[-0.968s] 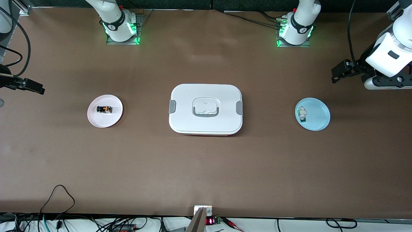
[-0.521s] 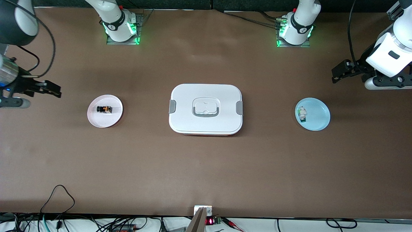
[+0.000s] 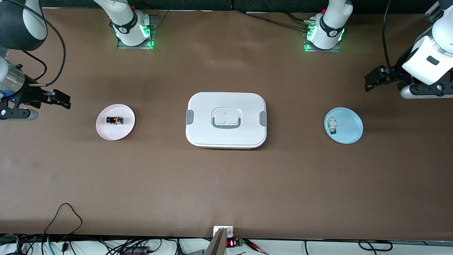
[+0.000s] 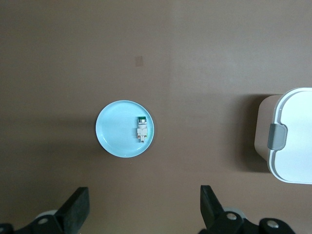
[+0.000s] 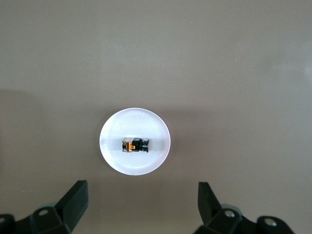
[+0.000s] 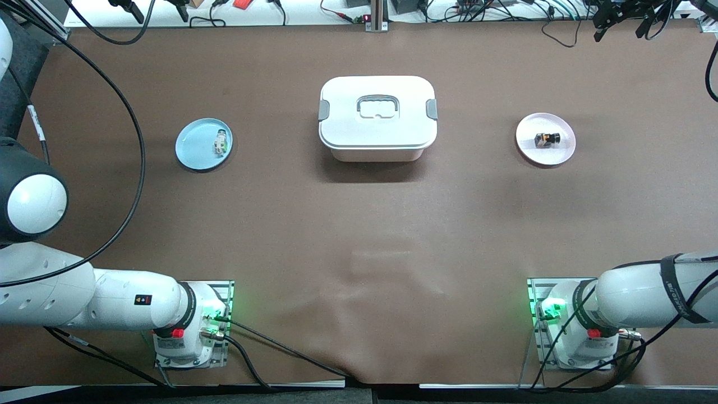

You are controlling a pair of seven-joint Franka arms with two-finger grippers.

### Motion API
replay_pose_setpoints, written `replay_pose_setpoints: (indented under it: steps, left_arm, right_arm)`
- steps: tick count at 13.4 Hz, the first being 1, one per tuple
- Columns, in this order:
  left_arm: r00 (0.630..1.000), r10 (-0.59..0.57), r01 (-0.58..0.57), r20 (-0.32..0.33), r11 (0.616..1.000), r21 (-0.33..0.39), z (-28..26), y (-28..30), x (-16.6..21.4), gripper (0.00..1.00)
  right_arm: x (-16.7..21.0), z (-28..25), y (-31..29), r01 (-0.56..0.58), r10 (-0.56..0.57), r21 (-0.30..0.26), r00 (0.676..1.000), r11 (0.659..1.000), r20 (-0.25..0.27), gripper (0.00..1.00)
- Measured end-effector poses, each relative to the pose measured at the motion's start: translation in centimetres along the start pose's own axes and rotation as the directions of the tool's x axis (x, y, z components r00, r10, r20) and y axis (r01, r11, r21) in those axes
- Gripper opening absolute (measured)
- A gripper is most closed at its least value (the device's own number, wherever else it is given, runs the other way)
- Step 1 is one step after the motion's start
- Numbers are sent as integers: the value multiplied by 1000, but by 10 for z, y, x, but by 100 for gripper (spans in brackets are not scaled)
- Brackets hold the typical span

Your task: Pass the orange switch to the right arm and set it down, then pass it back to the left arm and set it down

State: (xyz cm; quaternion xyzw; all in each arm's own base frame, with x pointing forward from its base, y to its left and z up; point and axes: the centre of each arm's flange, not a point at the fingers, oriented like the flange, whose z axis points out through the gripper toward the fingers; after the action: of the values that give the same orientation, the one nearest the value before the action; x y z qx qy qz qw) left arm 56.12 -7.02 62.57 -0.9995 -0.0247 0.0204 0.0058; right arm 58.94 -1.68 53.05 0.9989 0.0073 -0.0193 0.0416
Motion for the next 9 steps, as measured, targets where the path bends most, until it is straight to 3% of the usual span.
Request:
replay_pose_setpoints:
  steps: [9]
  left_arm:
    - [1000,0,0,0,1000,0,0,0,0,100]
  right_arm:
    - [-2,-16,7,-11,11,5,1000,1000,-20,100]
